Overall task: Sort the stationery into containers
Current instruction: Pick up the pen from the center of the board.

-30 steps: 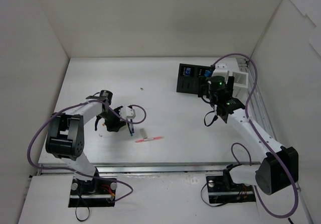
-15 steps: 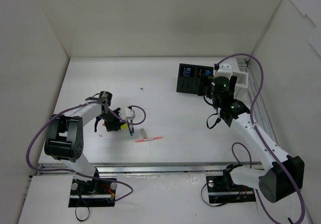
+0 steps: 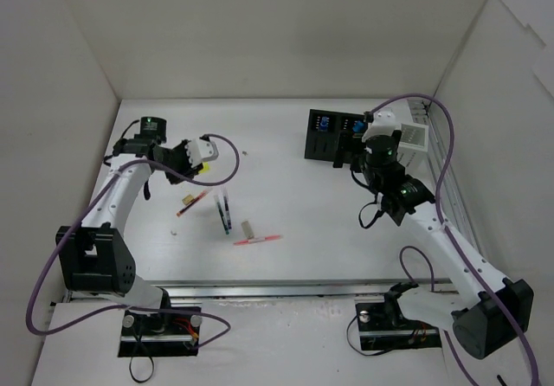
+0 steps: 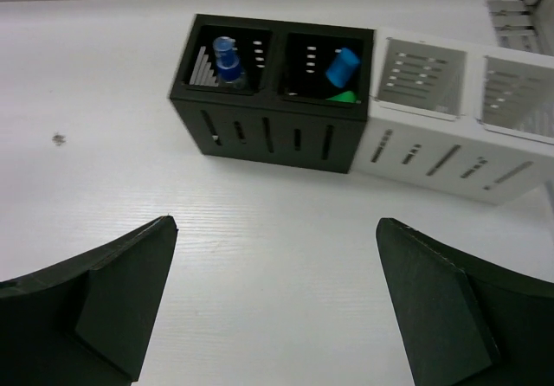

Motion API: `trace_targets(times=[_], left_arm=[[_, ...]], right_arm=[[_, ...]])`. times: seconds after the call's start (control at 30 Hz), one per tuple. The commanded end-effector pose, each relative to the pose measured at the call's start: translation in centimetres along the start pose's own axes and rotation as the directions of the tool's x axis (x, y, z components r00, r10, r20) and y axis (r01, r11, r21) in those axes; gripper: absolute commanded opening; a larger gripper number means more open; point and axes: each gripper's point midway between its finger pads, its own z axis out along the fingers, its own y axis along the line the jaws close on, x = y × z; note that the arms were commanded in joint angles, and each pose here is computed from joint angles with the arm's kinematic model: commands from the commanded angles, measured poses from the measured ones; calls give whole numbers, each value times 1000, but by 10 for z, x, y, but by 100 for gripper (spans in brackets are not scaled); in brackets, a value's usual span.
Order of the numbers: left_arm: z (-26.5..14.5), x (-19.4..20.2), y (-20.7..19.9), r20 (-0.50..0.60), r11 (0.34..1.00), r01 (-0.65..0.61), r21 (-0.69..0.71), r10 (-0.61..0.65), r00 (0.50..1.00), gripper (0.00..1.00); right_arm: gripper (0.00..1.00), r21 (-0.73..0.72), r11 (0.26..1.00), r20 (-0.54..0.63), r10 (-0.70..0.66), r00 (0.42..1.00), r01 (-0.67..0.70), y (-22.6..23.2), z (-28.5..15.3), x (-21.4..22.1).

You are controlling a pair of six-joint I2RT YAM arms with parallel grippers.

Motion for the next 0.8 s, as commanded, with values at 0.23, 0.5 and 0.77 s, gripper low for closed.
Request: trace_targets(times=[0.23, 0.5, 0.77], left_arm=[[-109, -183, 43, 578, 993, -16, -116, 80, 812, 18], [-164, -236, 54, 806, 948, 220, -230, 58, 590, 22], [-141, -245, -14, 836, 944, 307, -122, -68, 544, 22]], right_arm=[[98, -459, 883, 82, 153, 985, -99, 110, 2, -40], [98, -714, 675, 47, 309, 950, -184, 184, -14, -65], [98, -808, 560, -16, 293, 956, -185, 230, -43, -60]])
